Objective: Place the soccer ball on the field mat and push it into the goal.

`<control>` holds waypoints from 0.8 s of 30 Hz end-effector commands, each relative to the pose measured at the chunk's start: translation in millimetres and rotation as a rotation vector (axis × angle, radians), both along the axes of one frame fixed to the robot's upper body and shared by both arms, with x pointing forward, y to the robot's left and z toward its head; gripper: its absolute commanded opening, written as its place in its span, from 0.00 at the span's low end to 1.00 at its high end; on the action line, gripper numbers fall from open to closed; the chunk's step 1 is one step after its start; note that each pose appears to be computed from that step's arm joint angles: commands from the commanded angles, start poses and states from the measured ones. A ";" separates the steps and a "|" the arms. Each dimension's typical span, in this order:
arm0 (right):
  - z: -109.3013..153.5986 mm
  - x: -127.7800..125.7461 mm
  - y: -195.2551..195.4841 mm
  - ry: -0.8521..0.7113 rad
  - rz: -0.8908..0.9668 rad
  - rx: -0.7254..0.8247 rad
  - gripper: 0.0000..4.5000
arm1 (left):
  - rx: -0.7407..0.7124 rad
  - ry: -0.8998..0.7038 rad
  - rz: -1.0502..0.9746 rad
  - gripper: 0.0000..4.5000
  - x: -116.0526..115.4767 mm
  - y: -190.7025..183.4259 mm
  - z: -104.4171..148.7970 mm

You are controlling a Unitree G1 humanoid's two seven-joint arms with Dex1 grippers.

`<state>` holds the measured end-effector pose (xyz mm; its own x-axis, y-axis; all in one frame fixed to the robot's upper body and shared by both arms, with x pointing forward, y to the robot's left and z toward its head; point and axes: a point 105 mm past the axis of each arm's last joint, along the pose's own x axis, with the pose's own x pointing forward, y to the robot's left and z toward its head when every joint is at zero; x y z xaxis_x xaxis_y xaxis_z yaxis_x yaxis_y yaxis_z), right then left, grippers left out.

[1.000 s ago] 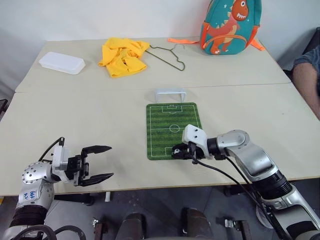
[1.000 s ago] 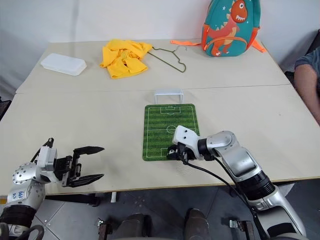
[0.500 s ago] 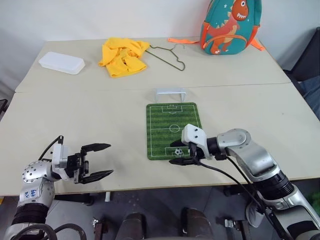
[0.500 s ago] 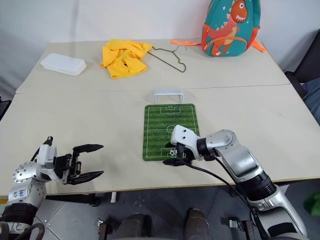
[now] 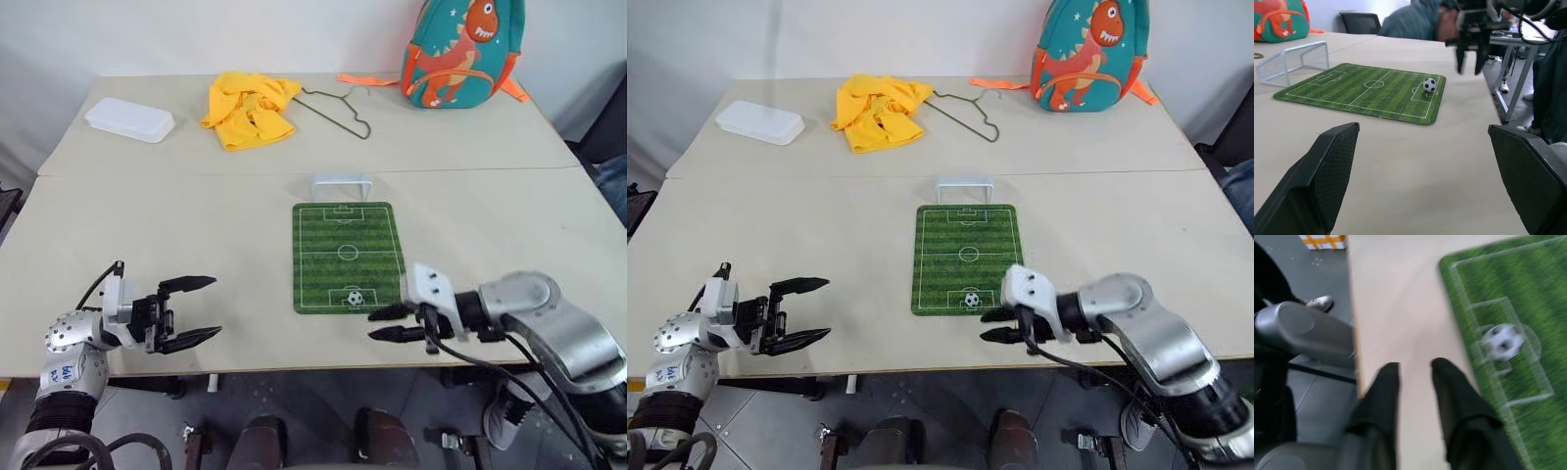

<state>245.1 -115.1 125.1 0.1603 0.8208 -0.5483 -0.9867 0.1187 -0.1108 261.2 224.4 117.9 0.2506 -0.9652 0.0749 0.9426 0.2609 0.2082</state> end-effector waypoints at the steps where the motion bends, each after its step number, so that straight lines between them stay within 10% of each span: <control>1: 1.4 5.8 9.0 -0.047 0.009 0.036 0.00 | 0.022 -0.017 -0.112 1.00 -11.0 -2.1 0.7; 16: -14.5 66.4 14.7 -0.132 -0.013 -0.015 0.00 | 0.029 -0.015 -0.110 1.00 -16.8 1.0 1.4; 21: 33.4 130.1 10.8 -0.359 -0.260 0.083 0.00 | 0.028 -0.028 -0.094 1.00 -17.5 3.5 2.4; 24: 57.8 118.3 18.4 -0.367 -0.225 0.190 0.00 | 0.021 -0.029 -0.081 1.00 -18.4 6.0 3.3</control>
<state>371.6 -101.8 161.3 0.5173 0.7852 -0.3405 -0.8372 0.3818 -0.3914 255.4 230.6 116.1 0.2710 -0.9600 0.0700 0.9384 0.2797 0.2029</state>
